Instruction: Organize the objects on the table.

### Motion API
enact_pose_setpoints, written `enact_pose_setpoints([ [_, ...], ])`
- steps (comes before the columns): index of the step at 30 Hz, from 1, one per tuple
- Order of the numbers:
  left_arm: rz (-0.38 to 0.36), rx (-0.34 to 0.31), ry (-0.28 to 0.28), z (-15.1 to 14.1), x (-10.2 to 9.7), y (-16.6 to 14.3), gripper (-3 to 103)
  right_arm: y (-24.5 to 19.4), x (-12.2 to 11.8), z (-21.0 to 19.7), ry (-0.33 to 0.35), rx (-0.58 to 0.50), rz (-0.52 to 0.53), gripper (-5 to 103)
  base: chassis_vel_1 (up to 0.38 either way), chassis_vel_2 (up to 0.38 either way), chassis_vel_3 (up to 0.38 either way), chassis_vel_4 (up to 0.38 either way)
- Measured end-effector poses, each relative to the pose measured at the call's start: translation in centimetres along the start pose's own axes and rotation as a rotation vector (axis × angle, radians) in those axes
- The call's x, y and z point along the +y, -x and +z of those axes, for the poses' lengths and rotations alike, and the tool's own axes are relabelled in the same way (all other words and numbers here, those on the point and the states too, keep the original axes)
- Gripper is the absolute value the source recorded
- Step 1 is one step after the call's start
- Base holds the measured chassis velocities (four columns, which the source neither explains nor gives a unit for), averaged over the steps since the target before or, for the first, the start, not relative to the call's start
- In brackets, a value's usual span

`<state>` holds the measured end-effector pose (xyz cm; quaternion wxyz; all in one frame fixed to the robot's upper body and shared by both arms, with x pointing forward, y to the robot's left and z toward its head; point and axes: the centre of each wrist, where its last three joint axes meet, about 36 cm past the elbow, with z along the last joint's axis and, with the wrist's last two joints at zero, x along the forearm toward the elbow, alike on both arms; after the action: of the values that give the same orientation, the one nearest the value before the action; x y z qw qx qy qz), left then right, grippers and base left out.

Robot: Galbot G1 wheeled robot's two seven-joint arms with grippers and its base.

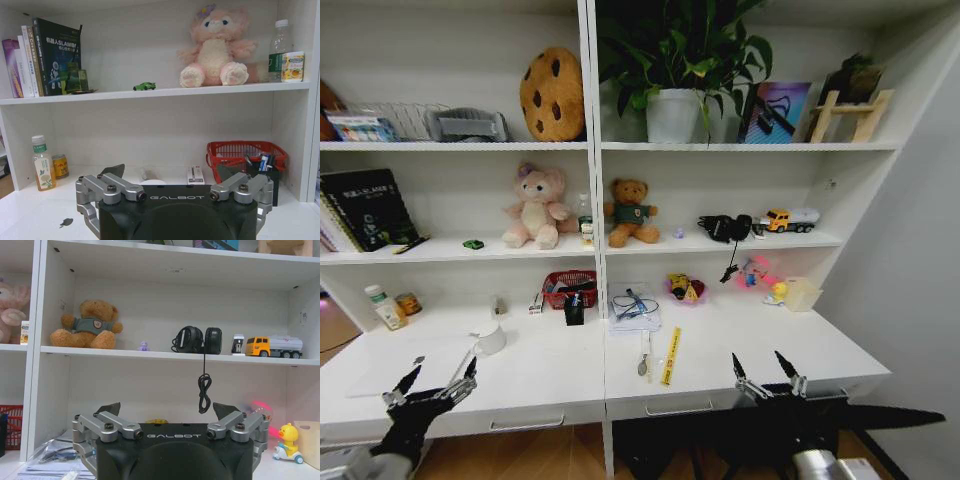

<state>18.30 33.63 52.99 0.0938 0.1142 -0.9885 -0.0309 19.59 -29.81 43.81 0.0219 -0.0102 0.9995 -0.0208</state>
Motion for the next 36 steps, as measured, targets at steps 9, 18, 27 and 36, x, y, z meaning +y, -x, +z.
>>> enact_pose_setpoints([
  [9, 0.0, 0.0, 0.0, 0.0, 0.0, 0.0, 100, 0.01, -0.01, 0.01, 0.001, 0.001, 0.0, 100, 0.144, 0.149, -0.153, -0.145],
  [18, 0.0, 0.0, 0.0, 0.0, 0.0, 0.0, 100, 0.02, -0.01, 0.02, 0.001, 0.001, 0.001, 100, 0.255, 0.252, -0.24, -0.239],
  [27, 0.0, 0.0, 0.0, 0.0, 0.0, 0.0, 100, 0.02, -0.02, 0.02, 0.001, 0.001, 0.001, 100, 0.316, 0.321, -0.317, -0.313],
  [36, 0.0, 0.0, 0.0, 0.0, 0.01, 0.0, 100, 0.01, -0.01, 0.02, 0.001, 0.002, 0.001, 100, 0.335, 0.334, -0.352, -0.345],
])
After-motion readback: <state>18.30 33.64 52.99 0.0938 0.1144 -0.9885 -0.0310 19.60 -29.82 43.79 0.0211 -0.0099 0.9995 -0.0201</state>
